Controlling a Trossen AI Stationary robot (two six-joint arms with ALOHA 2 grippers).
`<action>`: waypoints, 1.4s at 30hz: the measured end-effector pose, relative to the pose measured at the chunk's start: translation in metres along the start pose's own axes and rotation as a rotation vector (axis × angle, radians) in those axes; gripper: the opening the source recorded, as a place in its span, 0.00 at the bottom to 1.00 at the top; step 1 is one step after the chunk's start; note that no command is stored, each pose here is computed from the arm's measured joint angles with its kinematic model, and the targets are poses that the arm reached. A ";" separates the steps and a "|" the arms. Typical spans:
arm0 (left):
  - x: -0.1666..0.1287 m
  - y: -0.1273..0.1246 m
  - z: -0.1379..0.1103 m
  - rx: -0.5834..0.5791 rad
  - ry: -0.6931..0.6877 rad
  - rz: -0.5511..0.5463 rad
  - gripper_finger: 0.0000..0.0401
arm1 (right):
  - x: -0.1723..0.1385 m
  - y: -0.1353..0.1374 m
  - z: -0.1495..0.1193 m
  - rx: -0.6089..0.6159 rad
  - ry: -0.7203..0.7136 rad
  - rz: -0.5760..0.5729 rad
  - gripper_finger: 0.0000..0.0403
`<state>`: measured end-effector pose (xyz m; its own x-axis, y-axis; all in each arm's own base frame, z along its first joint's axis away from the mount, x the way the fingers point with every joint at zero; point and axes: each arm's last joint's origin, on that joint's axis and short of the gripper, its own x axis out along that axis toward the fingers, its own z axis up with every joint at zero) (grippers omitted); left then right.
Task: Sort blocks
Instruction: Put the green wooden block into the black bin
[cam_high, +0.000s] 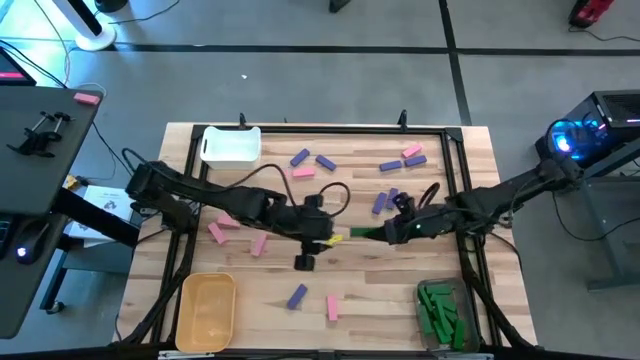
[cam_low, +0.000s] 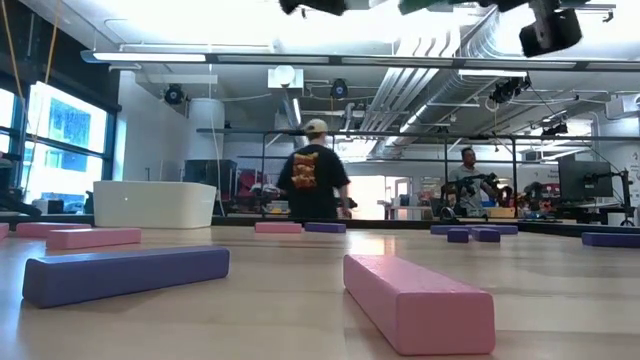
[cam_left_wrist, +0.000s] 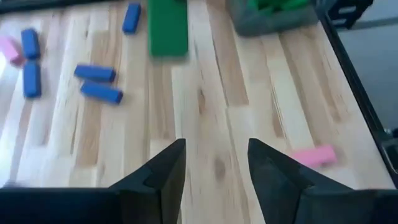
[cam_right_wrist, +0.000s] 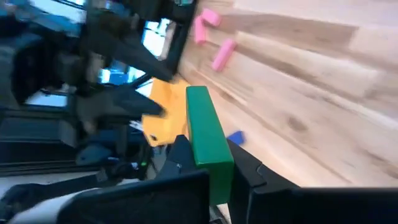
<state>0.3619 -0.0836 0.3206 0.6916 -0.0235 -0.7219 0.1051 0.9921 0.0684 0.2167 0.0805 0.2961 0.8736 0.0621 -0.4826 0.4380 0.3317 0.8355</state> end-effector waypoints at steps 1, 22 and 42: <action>-0.008 0.001 -0.002 -0.012 0.019 0.002 0.40 | -0.006 -0.001 0.000 -0.005 0.009 -0.010 0.00; -0.037 -0.050 -0.082 -0.509 -0.528 -0.119 0.40 | -0.083 -0.055 -0.117 -0.060 0.875 -0.618 0.00; -0.144 -0.013 -0.054 -0.366 -0.861 -0.028 0.40 | 0.061 0.006 -0.064 -0.212 0.688 0.190 0.00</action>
<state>0.2225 -0.0865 0.3860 0.9987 0.0144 0.0486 -0.0008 0.9633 -0.2683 0.2591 0.1462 0.2554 0.5697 0.6887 -0.4484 0.1812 0.4270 0.8859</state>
